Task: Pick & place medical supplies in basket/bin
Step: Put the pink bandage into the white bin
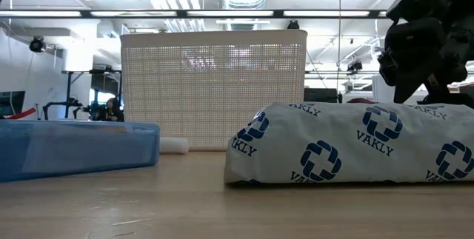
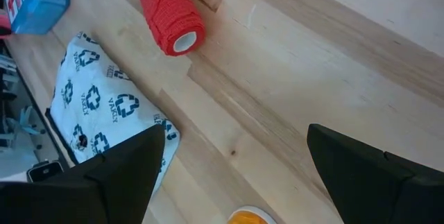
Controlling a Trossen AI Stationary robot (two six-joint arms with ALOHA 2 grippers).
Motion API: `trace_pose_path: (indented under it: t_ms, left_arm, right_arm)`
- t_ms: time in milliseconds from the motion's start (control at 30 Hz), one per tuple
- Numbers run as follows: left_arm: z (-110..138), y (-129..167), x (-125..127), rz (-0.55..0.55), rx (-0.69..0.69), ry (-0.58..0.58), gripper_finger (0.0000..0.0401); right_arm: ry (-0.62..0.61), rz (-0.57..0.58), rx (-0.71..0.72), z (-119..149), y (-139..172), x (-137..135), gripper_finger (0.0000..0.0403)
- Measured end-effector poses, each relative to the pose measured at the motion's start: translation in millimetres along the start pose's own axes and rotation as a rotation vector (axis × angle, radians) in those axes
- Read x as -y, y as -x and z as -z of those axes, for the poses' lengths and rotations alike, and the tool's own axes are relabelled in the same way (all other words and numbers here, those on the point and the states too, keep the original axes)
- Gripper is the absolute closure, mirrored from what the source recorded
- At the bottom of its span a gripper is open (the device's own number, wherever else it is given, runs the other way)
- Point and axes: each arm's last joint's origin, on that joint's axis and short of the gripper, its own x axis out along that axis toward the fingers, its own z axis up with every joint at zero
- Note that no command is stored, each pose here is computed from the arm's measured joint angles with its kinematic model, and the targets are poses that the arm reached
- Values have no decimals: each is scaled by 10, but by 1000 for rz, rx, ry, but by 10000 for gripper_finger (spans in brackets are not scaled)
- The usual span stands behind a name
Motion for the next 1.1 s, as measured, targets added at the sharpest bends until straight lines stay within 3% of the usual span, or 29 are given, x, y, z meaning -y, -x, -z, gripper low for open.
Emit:
trace_pose_path:
  t_ms: [100,200,267,400,500,667,767,933,1000,1100]
  left_arm:
    - [-33,203,-4,134,64,0,286]
    - [-2,665,30,460,256,-55,287]
    - [-28,1068,-21,682,491,-86,275]
    - [-148,1897,-312,972,1069,-141,254]
    - [-379,2407,-487,933,1356,-145,258]
    - [-1027,3102,-612,586,1639,-197,266]
    - [-1568,3403,-698,559,1636,-279,254]
    - [-2478,3335,-726,659,1224,-330,202]
    - [-2688,3260,-671,700,1097,-355,180]
    - [-2775,3283,-578,702,1086,-414,156]
  right_arm:
    - [-4,2,5,-2,0,0,60]
    - [10,-5,32,-20,17,-29,60]
    - [21,-18,48,-34,40,-65,60]
    - [36,-21,70,-56,67,-107,60]
    - [35,-27,72,-61,74,-123,60]
    - [30,-27,72,-61,75,-124,60]
    - [47,-28,72,-61,78,-124,61]
    - [83,-35,75,-59,88,-128,62]
    - [91,-38,74,-57,93,-129,60]
    - [139,-54,71,-50,115,-156,56]
